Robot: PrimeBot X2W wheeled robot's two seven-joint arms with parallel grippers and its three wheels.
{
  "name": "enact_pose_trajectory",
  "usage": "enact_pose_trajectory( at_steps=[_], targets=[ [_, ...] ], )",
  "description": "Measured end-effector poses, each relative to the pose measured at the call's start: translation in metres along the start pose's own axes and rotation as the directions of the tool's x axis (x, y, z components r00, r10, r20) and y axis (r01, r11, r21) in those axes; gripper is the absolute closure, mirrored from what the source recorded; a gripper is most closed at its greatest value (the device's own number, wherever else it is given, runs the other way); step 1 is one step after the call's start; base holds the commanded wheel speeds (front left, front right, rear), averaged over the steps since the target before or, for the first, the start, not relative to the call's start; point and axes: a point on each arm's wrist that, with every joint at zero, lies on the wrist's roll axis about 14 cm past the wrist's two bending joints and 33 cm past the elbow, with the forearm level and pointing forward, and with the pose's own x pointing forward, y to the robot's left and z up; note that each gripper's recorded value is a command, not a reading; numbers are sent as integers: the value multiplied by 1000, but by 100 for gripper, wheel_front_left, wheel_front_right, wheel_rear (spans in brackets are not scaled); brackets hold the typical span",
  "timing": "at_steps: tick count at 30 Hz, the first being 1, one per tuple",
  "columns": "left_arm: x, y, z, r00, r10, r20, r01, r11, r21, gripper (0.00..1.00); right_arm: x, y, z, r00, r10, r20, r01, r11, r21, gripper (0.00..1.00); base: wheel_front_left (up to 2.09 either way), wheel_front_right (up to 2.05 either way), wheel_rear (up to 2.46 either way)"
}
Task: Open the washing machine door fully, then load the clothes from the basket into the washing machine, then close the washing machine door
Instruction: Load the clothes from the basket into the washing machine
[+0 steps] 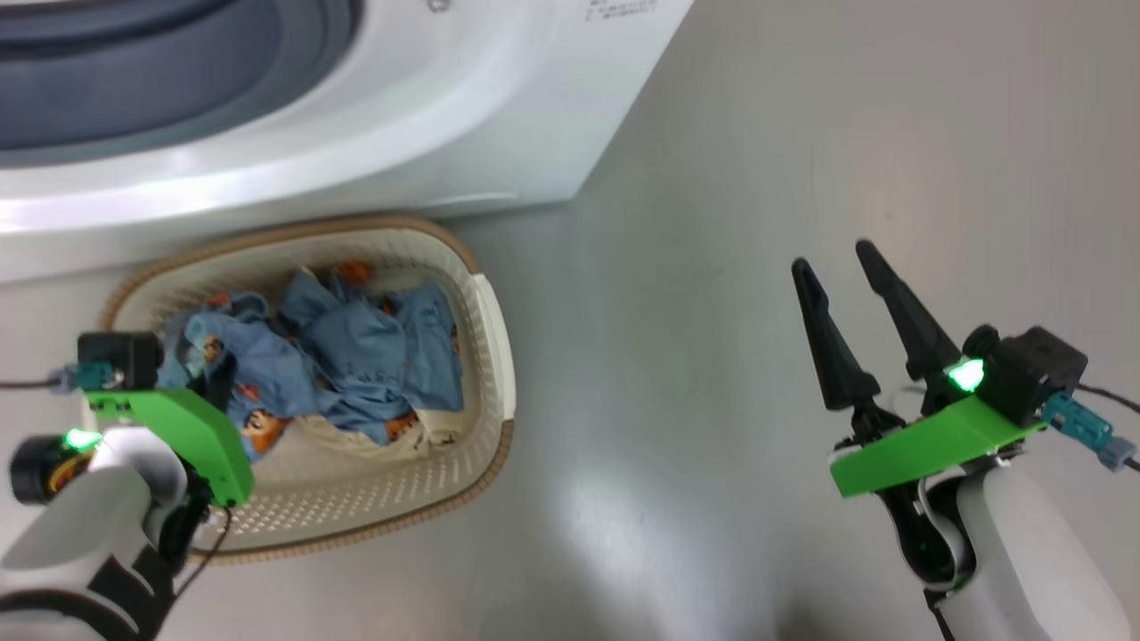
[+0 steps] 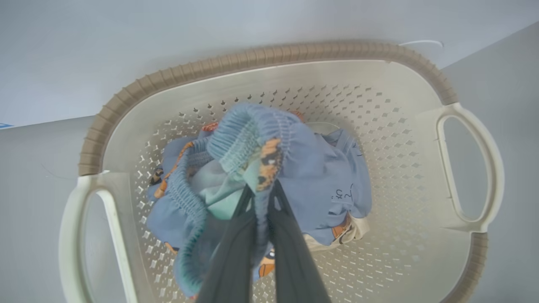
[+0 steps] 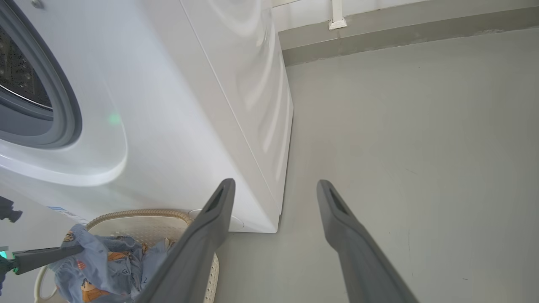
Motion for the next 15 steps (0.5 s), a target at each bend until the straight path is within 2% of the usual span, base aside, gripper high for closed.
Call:
enact_pose_trajectory(
  at_steps=[8,15],
  targets=[
    [-42,-12,22,992,4,124,6,996,-87,100,-26,5,17,1000,4,20,-4,1000,-1,0,0,0,0],
    [-83,-14,57,959,21,281,15,992,-127,100,-48,14,34,998,21,52,-21,1000,0,0,0,0,0]
  ],
)
